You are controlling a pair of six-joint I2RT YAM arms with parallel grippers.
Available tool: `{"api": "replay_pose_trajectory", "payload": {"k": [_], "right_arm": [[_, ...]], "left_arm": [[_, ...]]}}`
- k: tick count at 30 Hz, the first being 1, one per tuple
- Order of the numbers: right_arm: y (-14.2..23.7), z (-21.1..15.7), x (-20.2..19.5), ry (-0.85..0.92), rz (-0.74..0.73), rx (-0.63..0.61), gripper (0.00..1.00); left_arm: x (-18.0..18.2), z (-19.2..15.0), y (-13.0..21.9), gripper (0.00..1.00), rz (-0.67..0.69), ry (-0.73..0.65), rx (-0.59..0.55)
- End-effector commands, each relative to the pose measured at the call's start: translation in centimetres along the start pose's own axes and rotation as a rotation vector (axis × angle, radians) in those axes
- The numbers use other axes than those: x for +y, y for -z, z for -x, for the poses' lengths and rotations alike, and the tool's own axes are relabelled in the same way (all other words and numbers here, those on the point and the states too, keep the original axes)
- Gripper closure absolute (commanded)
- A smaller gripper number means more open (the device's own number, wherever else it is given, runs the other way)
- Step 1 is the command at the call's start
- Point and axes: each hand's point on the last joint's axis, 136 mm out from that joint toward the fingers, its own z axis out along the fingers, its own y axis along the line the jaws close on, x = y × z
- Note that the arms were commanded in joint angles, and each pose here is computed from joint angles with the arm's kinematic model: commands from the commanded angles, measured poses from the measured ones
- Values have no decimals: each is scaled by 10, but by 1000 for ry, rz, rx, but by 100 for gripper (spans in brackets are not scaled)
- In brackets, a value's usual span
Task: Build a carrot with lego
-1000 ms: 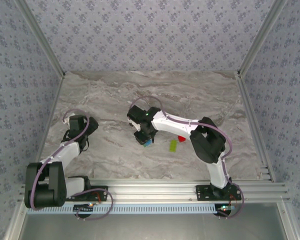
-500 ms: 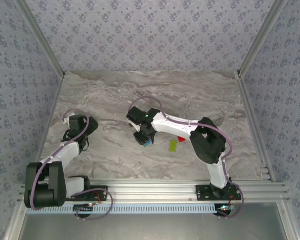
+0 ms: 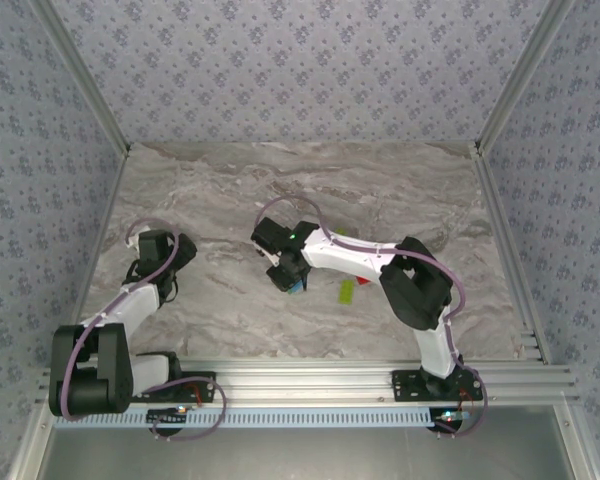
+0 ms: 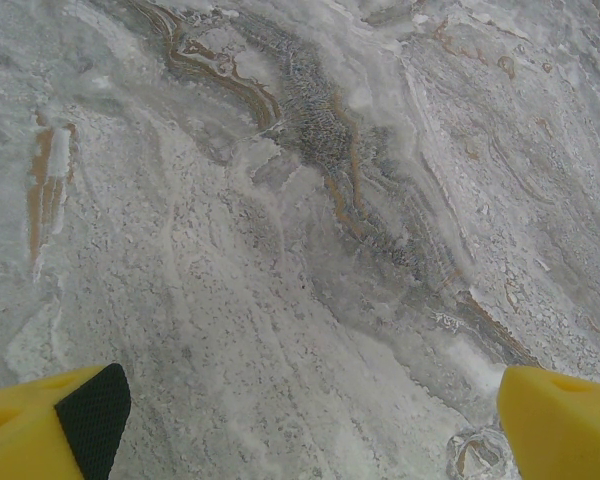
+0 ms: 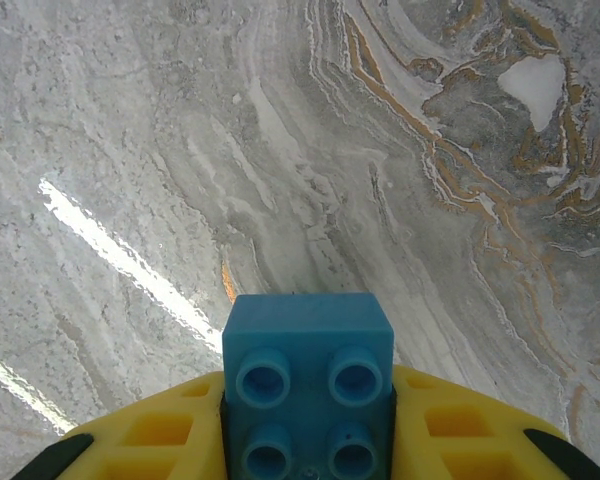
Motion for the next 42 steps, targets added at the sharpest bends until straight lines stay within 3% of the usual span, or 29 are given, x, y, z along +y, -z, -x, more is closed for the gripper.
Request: {"api": "replay_pose_trajectory", "payload": {"k": [1, 6, 15, 19, 32, 42], "right_arm": [[-51, -62, 1, 12, -23, 232, 77], [-31, -46, -2, 17, -21, 183, 77], [44, 20, -24, 11, -21, 8, 77], [59, 38, -36, -12, -21, -42, 76], [18, 57, -57, -59, -17, -18, 76], [-4, 45, -54, -19, -6, 47, 76]], "left_arm": [[-7, 10, 1, 4, -7, 2, -28], [-7, 10, 1, 4, -6, 1, -28], [-7, 11, 1, 4, -5, 2, -28], [-6, 10, 1, 4, -4, 2, -27], [-7, 11, 0, 4, -5, 1, -26], [-7, 11, 0, 4, -4, 2, -25]]}}
